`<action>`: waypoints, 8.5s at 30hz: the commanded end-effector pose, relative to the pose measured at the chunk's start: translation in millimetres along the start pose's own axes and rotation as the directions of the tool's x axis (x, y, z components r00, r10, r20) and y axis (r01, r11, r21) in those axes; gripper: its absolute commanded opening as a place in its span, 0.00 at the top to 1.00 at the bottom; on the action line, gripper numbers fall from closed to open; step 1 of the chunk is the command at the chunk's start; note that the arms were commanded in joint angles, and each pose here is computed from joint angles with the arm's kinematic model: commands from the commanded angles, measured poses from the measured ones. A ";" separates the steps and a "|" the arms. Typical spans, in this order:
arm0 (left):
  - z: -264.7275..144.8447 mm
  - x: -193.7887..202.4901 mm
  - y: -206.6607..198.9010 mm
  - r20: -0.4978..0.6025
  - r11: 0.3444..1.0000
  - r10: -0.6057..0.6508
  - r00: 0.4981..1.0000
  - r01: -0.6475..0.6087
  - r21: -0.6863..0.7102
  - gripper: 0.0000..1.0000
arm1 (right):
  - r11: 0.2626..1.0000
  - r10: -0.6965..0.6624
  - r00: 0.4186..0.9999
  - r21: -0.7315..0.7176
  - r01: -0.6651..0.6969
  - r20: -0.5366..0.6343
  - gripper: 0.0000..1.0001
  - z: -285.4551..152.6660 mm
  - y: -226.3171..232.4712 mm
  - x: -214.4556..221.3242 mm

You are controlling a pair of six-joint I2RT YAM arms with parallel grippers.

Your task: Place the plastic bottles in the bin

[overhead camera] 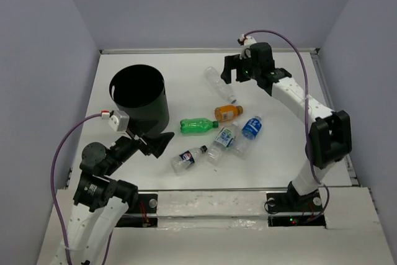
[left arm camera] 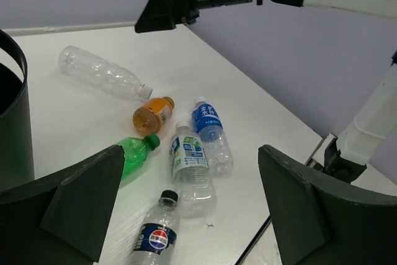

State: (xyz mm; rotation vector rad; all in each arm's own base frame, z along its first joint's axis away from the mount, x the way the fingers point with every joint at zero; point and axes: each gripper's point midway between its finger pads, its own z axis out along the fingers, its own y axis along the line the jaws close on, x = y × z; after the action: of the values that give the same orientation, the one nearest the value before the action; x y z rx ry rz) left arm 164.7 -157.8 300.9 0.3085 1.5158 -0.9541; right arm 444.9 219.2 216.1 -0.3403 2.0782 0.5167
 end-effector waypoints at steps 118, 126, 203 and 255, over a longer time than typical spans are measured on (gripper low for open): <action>19.3 119.3 32.2 -0.692 0.973 -0.113 0.713 -0.063 -0.224 0.01 | 0.961 0.239 0.920 -0.215 -0.177 0.310 0.23 -144.2 111.7 87.1; 6.4 183.7 47.7 -0.874 0.930 -0.111 0.474 -0.260 -0.259 0.01 | 0.961 0.239 0.905 -0.218 -0.169 0.352 0.22 -169.6 101.3 90.0; 71.8 -155.1 169.3 0.118 0.536 0.205 0.972 -0.011 -0.844 0.59 | 0.772 0.419 0.893 0.454 -0.446 0.164 0.09 -68.4 -55.2 189.2; -24.5 -67.0 48.4 0.098 0.893 -0.034 0.995 0.074 -0.444 0.01 | 0.954 0.167 0.729 -0.295 0.051 0.664 0.61 -147.5 237.8 -157.9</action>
State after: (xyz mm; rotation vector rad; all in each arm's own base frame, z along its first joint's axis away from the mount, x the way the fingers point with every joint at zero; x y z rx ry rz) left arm 209.0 -94.8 308.8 -0.0820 1.7297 -0.5862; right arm 308.7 325.5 381.7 -0.1464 1.5660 0.8232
